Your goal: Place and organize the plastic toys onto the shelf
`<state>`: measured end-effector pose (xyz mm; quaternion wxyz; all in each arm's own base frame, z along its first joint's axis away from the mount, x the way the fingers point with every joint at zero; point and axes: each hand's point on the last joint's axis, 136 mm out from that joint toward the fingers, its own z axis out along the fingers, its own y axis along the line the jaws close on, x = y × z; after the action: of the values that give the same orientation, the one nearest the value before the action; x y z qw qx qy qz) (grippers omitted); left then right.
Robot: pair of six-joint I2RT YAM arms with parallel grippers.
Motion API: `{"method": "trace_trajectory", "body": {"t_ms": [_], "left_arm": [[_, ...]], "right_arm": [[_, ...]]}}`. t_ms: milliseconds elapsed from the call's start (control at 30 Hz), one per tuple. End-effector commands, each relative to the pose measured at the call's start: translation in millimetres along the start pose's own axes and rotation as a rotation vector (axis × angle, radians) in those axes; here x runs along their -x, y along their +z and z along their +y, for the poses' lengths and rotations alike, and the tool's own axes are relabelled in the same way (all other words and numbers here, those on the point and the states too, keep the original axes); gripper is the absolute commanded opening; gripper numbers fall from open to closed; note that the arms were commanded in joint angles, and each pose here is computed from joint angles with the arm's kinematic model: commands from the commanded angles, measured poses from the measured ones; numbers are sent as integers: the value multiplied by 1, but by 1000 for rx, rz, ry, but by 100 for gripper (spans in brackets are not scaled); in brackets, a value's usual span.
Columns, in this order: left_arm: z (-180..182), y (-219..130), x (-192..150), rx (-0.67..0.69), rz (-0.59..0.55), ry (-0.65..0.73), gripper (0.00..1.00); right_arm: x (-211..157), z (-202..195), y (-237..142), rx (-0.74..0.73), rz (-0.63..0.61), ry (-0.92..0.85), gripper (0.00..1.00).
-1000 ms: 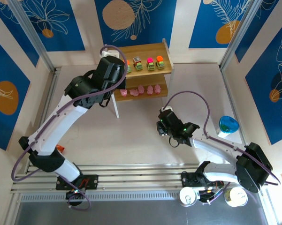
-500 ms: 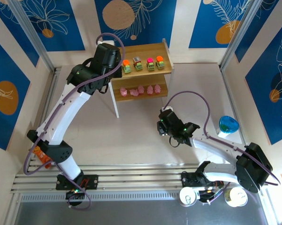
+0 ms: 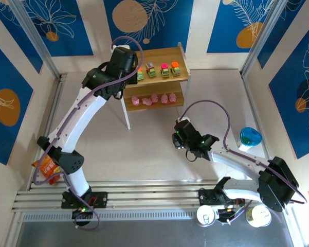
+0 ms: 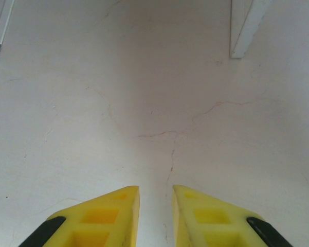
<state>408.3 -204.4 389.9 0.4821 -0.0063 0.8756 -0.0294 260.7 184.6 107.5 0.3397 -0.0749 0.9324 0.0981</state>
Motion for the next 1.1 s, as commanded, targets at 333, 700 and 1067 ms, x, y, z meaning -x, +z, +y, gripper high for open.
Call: {"method": "trace_trajectory", "body": {"t_ms": [333,700,1067], "left_arm": [[2,7,16,7,-36,10,41],[6,-23,42,-32,-119,-20,47],[33,-66,23,-66,-157,20,90]], "right_arm": [[-4,-3,1,11,11,24,24],[-4,-3,2,11,10,24,26],[-4,-16,7,-34,7,36,43]]}}
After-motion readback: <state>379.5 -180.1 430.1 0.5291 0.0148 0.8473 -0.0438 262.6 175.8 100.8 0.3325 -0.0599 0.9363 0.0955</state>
